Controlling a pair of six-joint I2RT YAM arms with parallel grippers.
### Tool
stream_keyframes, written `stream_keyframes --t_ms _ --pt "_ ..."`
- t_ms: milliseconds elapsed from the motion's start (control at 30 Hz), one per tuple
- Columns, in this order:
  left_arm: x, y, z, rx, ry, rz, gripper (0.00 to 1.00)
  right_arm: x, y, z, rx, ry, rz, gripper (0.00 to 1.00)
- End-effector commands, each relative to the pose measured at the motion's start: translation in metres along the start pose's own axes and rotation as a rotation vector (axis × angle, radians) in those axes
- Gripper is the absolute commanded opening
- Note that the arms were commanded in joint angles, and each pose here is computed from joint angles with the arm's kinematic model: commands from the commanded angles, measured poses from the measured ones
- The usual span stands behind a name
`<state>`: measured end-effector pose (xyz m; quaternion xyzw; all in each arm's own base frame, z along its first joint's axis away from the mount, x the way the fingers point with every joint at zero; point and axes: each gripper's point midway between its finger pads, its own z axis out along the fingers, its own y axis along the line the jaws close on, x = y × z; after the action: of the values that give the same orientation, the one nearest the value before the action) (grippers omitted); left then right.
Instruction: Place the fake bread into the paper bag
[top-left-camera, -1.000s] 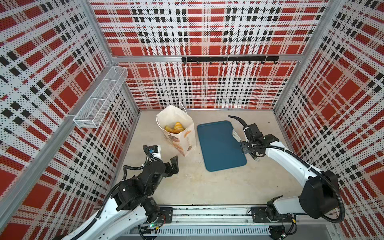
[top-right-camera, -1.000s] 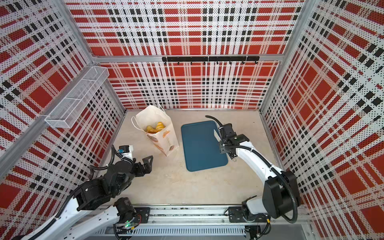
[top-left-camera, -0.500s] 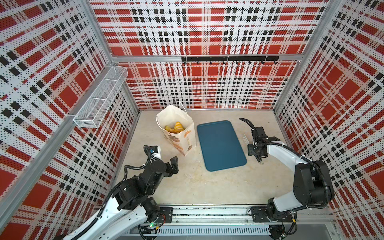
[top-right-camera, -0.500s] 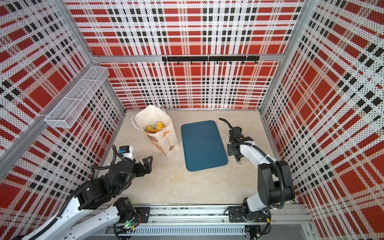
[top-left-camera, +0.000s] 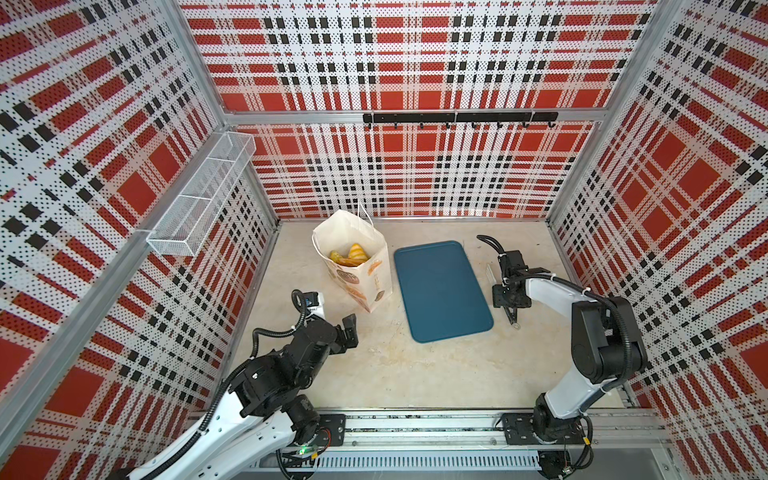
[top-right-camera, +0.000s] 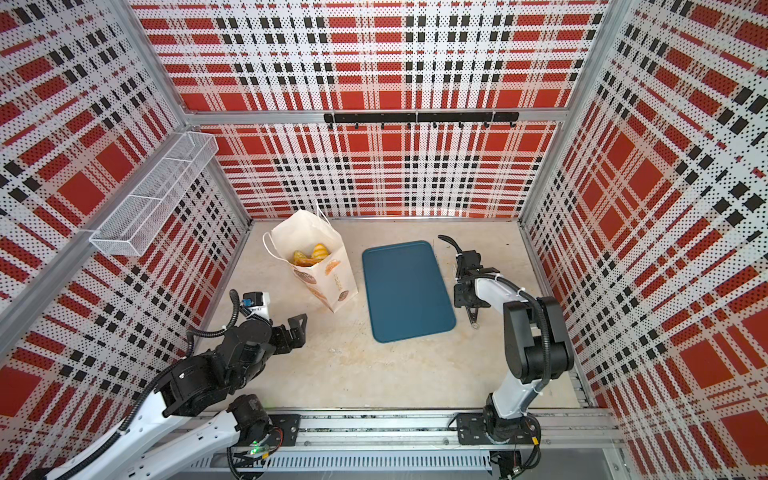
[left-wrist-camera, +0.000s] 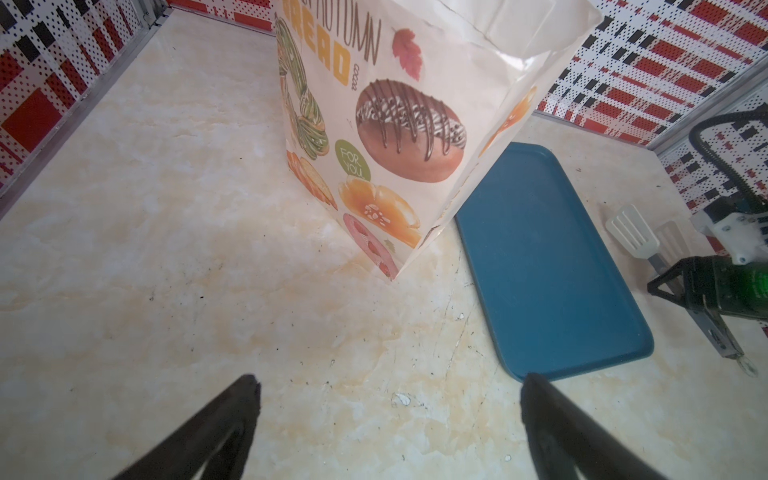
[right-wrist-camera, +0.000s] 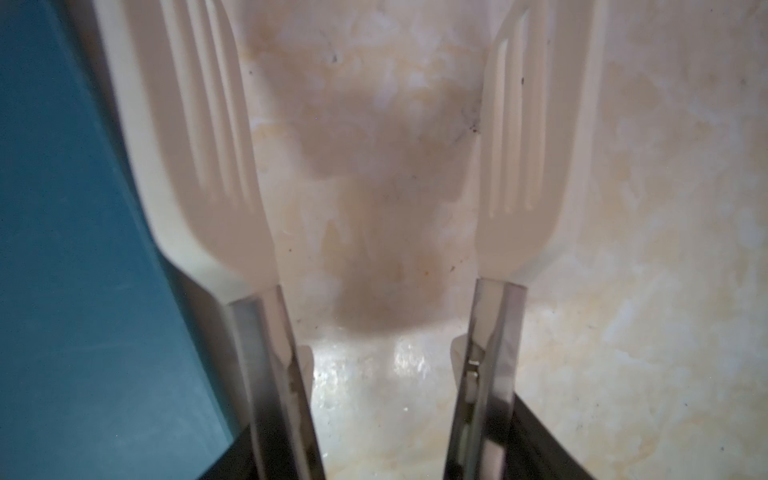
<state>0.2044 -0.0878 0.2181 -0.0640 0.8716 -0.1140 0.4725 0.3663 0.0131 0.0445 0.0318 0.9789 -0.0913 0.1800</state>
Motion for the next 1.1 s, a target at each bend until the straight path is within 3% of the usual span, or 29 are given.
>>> stream_keyframes --t_ms 0,300,433,667,1067 --pt "0.003 0.004 0.003 -0.018 0.002 -0.012 0.99 -0.028 0.002 0.001 -0.018 -0.069 0.041 0.67" --pt "0.005 0.002 0.009 -0.018 0.014 -0.016 0.99 -0.016 0.011 0.022 -0.048 0.002 0.047 0.7" --pt "0.006 0.0 0.013 -0.021 0.024 -0.007 0.99 -0.009 0.017 0.023 -0.085 0.02 0.039 0.82" --pt "0.007 -0.004 0.019 -0.026 0.034 0.0 0.99 -0.006 0.017 0.018 -0.097 0.005 0.04 0.83" --pt "0.008 -0.002 0.022 -0.04 0.03 -0.01 0.99 0.003 0.011 0.007 -0.095 -0.033 0.059 1.0"
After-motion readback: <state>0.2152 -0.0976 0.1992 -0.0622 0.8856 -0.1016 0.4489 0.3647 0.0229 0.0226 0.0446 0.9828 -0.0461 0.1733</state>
